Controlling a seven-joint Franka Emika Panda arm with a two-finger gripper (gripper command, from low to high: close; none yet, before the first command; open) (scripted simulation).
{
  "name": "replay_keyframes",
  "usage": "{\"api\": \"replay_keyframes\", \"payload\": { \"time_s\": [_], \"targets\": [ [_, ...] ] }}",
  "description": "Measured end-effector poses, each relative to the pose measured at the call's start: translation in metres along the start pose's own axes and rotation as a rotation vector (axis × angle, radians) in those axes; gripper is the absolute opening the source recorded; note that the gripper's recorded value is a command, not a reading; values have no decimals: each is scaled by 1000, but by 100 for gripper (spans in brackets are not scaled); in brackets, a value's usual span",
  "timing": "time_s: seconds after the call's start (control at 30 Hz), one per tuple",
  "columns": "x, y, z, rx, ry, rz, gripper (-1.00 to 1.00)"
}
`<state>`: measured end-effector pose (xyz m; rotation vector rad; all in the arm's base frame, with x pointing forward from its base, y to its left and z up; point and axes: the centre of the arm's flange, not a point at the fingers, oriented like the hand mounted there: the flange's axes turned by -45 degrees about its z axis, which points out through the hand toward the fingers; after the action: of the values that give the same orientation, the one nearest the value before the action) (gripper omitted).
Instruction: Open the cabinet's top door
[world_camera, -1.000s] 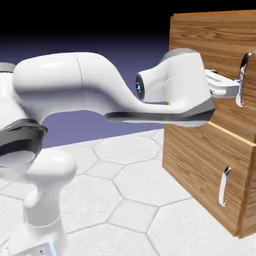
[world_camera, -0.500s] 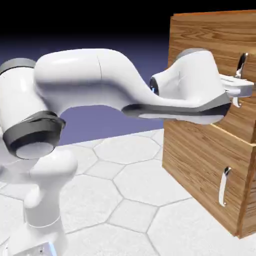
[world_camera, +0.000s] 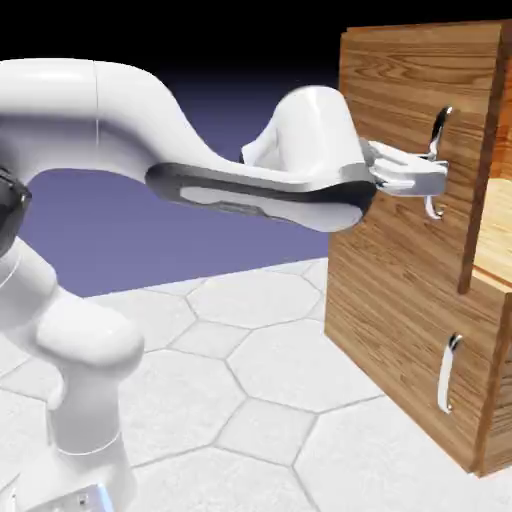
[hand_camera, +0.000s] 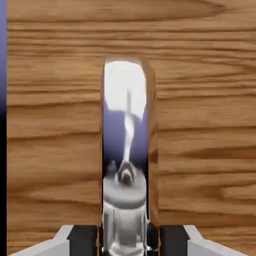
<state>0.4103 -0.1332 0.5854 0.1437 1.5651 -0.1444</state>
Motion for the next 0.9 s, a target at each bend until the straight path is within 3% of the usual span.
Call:
{"api": "replay_keyframes", "payload": {
  "time_s": [0.9],
  "targets": [
    [0, 84, -162, 367, 0, -1, -100]
  ]
}}
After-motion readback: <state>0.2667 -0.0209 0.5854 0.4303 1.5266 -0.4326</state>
